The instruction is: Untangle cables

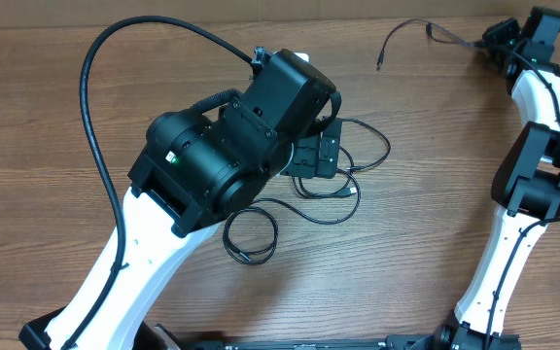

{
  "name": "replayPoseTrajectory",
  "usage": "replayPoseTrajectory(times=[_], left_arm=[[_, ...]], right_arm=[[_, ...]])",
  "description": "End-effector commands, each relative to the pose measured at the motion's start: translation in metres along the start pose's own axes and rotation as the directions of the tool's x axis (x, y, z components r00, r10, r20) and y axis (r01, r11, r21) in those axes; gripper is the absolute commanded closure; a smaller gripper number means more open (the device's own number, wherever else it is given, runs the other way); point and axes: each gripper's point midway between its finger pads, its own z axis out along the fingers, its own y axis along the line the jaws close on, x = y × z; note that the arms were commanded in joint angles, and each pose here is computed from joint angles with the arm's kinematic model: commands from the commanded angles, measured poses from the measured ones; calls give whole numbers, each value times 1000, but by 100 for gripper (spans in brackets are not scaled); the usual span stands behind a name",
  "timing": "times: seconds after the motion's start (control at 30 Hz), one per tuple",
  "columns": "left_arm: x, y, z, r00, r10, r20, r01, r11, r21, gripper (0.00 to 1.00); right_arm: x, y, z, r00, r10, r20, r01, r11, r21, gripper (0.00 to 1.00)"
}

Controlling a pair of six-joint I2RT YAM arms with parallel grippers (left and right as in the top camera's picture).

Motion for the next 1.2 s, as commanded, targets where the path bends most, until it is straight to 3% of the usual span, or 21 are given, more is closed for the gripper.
replayPoseTrajectory(times=[0.0, 0.13, 0.17, 0.23, 0.3, 0.37, 0.6, 0.9, 1.17], left_arm=[[-3, -1, -4, 1000, -20, 10, 20, 1000, 15, 0], [-3, -1, -4, 1000, -20, 10, 20, 1000, 15, 0], [-2, -1, -4, 1000, -20, 9, 20, 1000, 14, 0], [-2, 0, -4, 1000, -19, 8, 19, 1000, 13, 1], [-2, 0, -4, 1000, -19, 8, 19, 1000, 12, 0], [-2, 0, -4, 1000, -19, 8, 19, 1000, 12, 0], [3, 3, -4, 1000, -14, -13, 14, 1000, -2, 0], [7, 6, -5, 1000, -11, -29, 10, 1000, -12, 0], [9, 17, -4, 999, -25, -43, 23, 999, -49, 1]], right_arm=[[-14, 10, -4, 1000, -6, -5, 5, 995, -97, 91], [-32, 17, -11, 1000, -9, 9, 10, 993, -120, 92], [-36, 19, -14, 1000, -9, 13, 11, 993, -120, 88], [-42, 24, -18, 1000, -30, 10, 31, 993, -118, 54], [-43, 27, -21, 998, -55, 1, 55, 993, -106, 33], [-43, 28, -25, 998, -69, -14, 67, 994, -91, 0], [-42, 33, -43, 997, -48, -67, 45, 998, -44, 0], [-54, 70, -106, 994, -31, -103, 30, 1000, -10, 0], [-27, 71, -163, 969, 47, -244, -20, 994, 111, 0]])
